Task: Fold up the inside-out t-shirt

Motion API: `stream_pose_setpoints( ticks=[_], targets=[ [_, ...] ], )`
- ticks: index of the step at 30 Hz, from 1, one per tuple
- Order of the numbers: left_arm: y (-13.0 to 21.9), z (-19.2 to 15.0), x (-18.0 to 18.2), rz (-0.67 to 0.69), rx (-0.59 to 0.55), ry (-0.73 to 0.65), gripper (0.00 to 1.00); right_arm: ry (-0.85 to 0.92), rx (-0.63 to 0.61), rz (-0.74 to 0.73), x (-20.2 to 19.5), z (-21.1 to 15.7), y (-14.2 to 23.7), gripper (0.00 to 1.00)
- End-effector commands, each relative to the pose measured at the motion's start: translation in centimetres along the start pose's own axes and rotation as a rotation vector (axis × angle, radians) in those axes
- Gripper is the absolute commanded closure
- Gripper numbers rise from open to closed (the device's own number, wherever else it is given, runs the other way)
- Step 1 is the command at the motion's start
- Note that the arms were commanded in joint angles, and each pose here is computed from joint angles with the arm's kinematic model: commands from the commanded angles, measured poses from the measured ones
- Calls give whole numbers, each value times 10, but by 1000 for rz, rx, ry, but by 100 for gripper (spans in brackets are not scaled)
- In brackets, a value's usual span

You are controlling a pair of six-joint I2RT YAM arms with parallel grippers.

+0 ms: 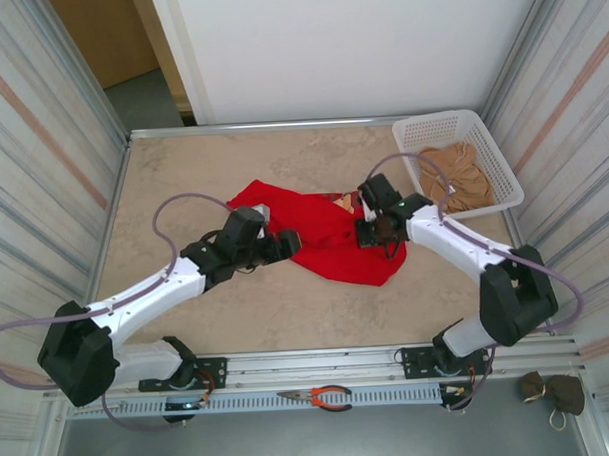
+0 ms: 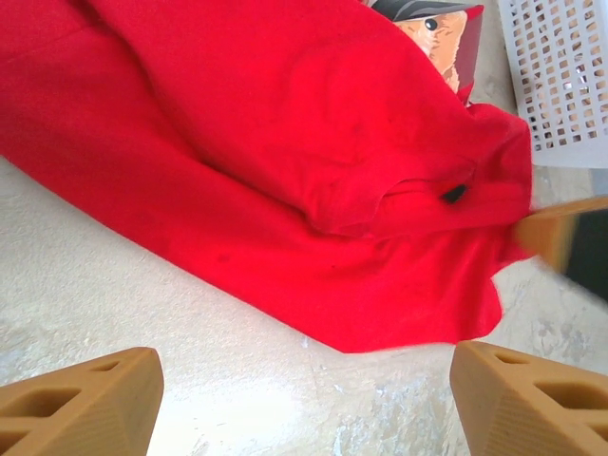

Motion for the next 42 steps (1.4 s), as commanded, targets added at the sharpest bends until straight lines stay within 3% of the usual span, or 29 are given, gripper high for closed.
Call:
stream_pose_setpoints(
  ticks=[1, 6, 10, 24, 28, 30, 31, 32, 33, 34, 38, 42],
  targets=[
    [4, -4, 6, -3, 3, 12, 20, -12, -212, 164, 26, 48, 85, 100],
    [0, -6, 2, -64, -5, -30, 20, -60, -390, 286, 34, 88, 161, 100],
    [-9, -10, -9, -102, 5, -89, 19, -101, -483, 356, 36, 106, 195, 100],
    [-78, -13, -89, -225, -69, -291, 17, -143, -522, 425, 41, 108, 212, 100],
    [-101, -11, -98, -196, -109, -296, 16, -153, -522, 439, 42, 105, 214, 100],
    [-116, -3, -92, -100, -121, -291, 28, -157, -529, 444, 41, 103, 218, 100],
    [-121, 3, -90, -71, -125, -307, 46, -163, -535, 443, 38, 102, 222, 100],
    [-122, 10, -86, -51, -126, -317, 76, -178, -542, 436, 32, 101, 225, 100],
    [-116, 18, -84, -42, -125, -318, 95, -196, -554, 427, 24, 99, 231, 100],
    [-104, 30, -81, -46, -128, -313, 100, -226, -569, 406, 11, 96, 236, 100],
    [-27, 69, -67, -201, -52, -232, 100, -363, -591, 362, -39, 81, 239, 100],
    [58, 94, -65, -388, 15, -179, 100, -434, -535, 357, -56, 62, 211, 100]
  ],
)
Point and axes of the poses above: each hand's point on the last joint's axis, 136 mm out from that joint toward the fingers, its own y axis back along the fingers, its own x axis along the line the jaws close on, z = x × y, the point moved 4 cm from there along y, back along the fingers, and after that the axes turned 4 degrees about y, right-handed, at the moved point
